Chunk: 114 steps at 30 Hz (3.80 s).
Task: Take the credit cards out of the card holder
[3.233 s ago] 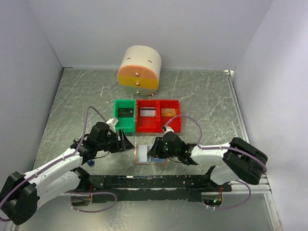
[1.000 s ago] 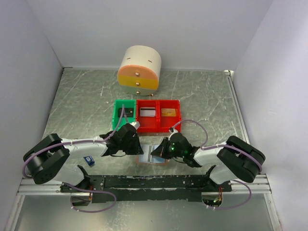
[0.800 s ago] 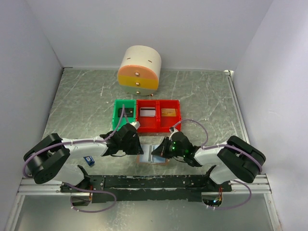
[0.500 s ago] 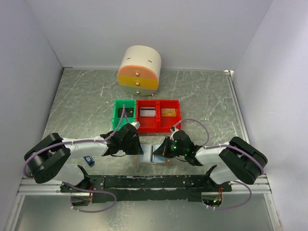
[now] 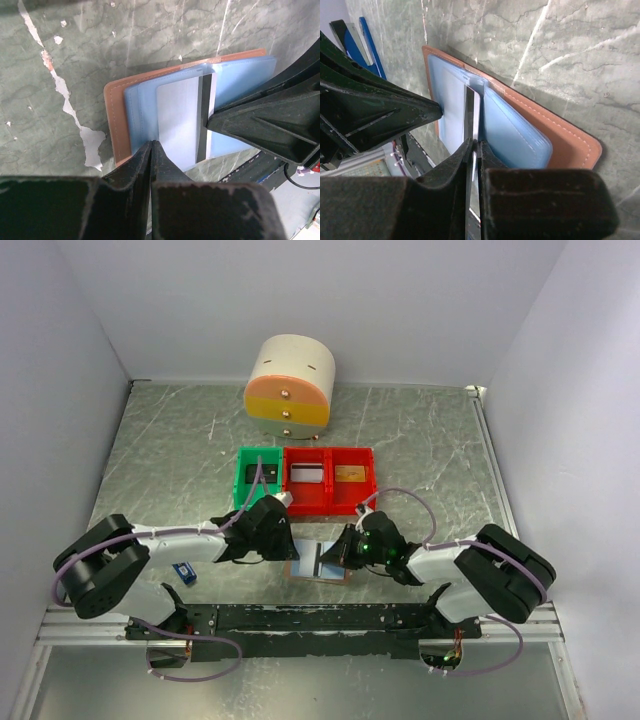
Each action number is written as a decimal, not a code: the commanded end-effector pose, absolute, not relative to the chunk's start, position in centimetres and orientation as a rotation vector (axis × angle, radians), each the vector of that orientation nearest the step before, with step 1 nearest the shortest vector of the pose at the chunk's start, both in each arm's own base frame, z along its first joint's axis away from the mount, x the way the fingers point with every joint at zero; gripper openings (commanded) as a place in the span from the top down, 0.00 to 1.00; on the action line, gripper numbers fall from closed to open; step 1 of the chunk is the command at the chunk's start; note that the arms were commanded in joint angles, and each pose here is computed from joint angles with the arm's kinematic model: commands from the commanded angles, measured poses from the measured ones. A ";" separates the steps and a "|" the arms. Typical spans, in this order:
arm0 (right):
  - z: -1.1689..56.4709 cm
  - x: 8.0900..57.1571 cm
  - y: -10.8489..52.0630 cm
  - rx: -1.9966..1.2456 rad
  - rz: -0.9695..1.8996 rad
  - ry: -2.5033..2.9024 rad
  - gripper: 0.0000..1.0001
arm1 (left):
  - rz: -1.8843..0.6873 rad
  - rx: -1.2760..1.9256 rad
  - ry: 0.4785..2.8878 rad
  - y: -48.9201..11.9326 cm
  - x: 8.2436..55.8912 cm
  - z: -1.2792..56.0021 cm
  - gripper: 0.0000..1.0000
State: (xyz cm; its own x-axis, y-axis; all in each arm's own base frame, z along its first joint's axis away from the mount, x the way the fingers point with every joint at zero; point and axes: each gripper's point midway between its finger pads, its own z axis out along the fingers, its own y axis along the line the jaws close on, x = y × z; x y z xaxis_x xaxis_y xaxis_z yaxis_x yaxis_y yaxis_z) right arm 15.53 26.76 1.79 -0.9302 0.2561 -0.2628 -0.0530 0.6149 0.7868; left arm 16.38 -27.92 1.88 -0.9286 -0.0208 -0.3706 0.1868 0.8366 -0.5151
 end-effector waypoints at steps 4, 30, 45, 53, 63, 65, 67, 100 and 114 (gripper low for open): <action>1.2 15.8 27.0 0.205 1.256 2.497 0.85 | -0.590 0.166 2.752 -25.2 15.4 -1.3 0.88; 1.1 16.3 25.2 0.226 1.239 2.485 0.83 | -0.613 0.227 2.680 -26.1 16.0 0.2 0.85; 1.1 16.5 25.6 0.285 1.304 2.463 0.80 | -0.852 0.271 2.476 -29.5 16.0 4.2 0.77; 1.4 16.6 25.7 0.279 1.321 2.448 0.74 | -0.779 0.288 2.565 -30.0 15.8 1.5 0.81; 1.6 16.7 26.1 0.274 1.345 2.448 0.83 | -0.579 0.263 2.661 -28.3 15.8 -0.5 0.85; 1.4 16.5 26.0 0.281 1.345 2.452 0.84 | -0.573 0.254 2.659 -28.1 15.9 -0.3 0.85; 1.5 16.3 26.0 0.287 1.359 2.445 0.81 | -0.557 0.245 2.658 -27.8 16.0 -0.3 0.85; 2.0 15.6 25.6 0.313 1.393 2.429 0.96 | -0.491 0.236 2.661 -27.2 16.3 0.2 0.85; 2.9 15.8 23.7 0.213 1.195 2.455 0.99 | -0.499 0.158 2.599 -26.1 16.7 2.0 0.83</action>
